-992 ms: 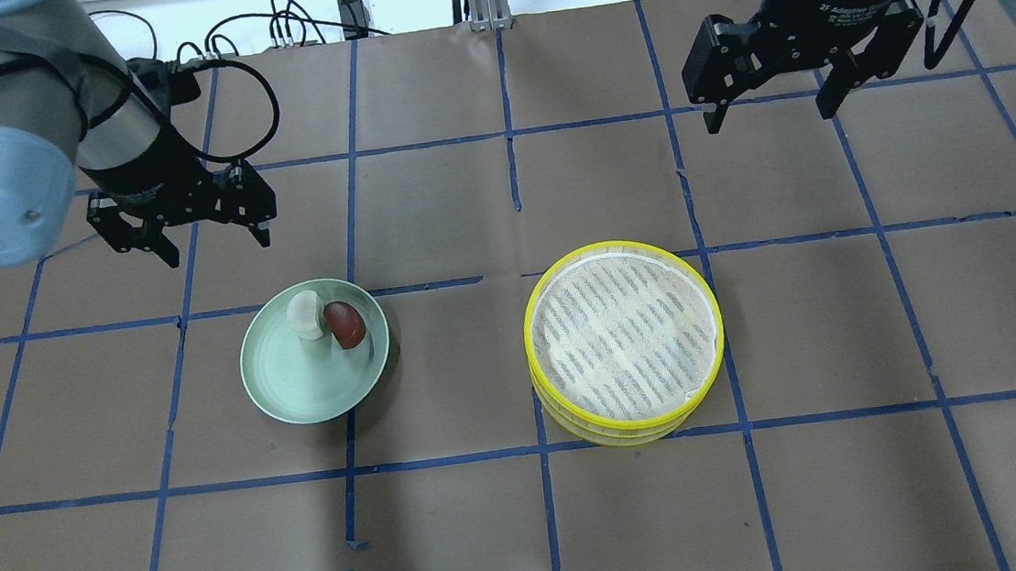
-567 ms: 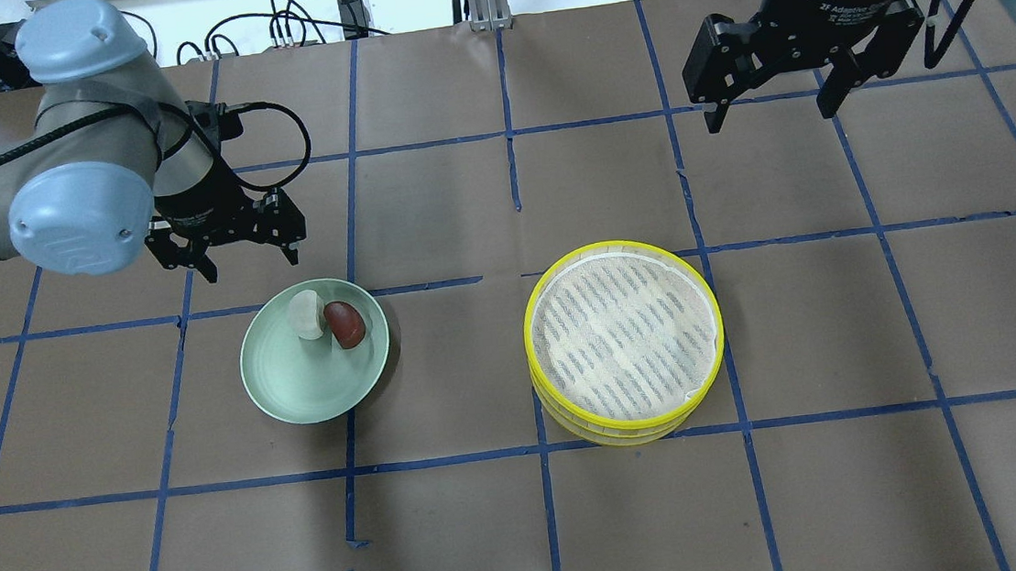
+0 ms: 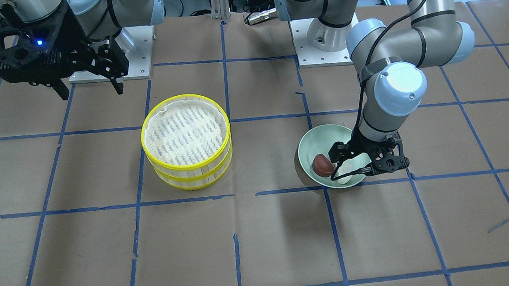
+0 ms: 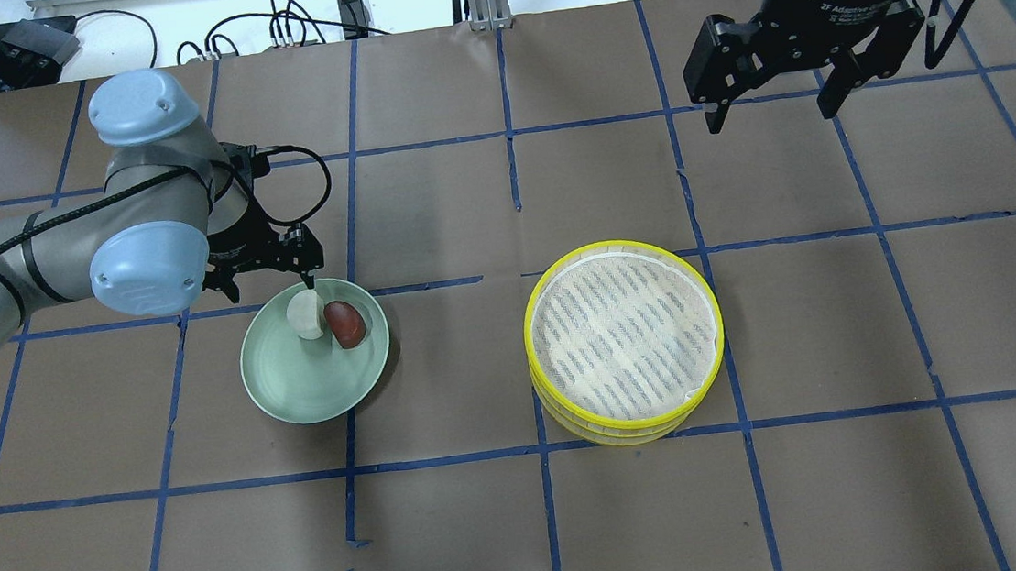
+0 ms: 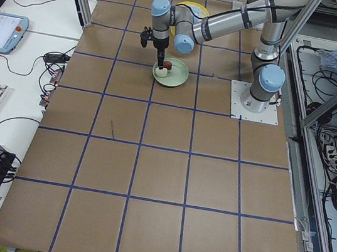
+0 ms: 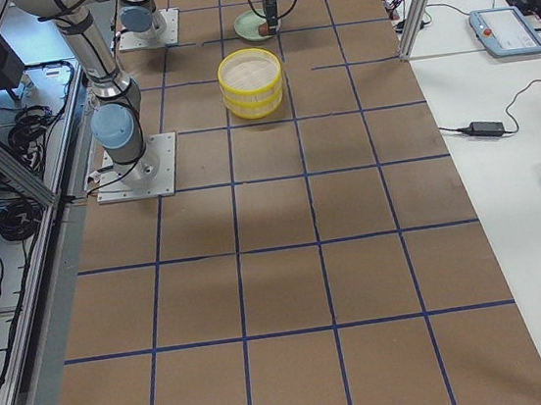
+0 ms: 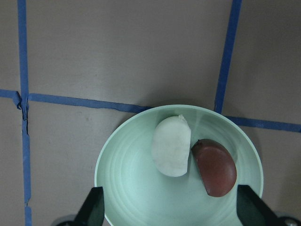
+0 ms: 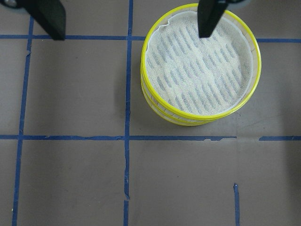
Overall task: Place buns in different layers of steamer
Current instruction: 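Close the left gripper on the white bun while the right reaches toward the steamer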
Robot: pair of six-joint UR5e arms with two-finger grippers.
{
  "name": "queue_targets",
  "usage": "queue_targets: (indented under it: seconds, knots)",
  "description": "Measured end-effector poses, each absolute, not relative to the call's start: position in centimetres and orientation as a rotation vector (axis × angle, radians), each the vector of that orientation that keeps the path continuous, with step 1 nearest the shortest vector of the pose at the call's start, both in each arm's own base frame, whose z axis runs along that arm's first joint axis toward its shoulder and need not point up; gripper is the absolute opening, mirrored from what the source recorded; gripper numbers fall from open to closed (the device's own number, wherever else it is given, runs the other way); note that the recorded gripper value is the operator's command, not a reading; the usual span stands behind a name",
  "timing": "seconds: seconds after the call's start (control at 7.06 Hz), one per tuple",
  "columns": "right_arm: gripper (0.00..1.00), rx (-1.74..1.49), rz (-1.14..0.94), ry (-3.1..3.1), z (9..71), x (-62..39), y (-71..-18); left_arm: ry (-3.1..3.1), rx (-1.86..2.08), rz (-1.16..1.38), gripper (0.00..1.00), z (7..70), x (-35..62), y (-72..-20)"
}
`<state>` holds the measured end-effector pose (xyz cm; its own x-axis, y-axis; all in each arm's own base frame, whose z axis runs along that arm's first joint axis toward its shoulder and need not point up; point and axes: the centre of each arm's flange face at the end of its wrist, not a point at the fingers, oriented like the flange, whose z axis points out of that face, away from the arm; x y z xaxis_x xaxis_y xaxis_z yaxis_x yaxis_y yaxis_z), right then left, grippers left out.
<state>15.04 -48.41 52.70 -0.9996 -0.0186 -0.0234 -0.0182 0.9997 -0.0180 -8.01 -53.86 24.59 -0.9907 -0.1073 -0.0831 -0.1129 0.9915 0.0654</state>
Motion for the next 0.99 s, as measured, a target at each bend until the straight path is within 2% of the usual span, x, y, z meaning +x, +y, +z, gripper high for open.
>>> queue_targets:
  seconds: [0.28,0.42,0.57,0.71,0.85,0.99]
  knots:
    - [1.0,-0.046,0.006,3.122,51.8,15.2,-48.2,3.05,-0.167,0.119,0.98,21.5,-8.0,-53.7]
    - [1.0,-0.049,0.018,3.125,51.5,15.1,-48.1,3.052,-0.164,0.114,0.85,20.9,-8.0,-53.8]
    - [1.0,-0.058,0.032,3.127,51.1,15.2,-48.1,3.054,-0.163,0.112,0.45,20.6,-8.0,-53.8]
    - [1.0,-0.08,0.044,3.126,50.2,15.4,-48.0,3.054,-0.164,0.114,0.18,20.4,-8.0,-53.9]
    - [1.0,-0.098,0.065,3.124,48.5,15.4,-48.0,3.054,-0.167,0.116,0.04,20.3,-8.0,-53.9]
    - [1.0,-0.102,0.083,3.123,45.5,15.5,-48.1,3.062,-0.173,0.117,0.01,20.3,-8.1,-53.9]
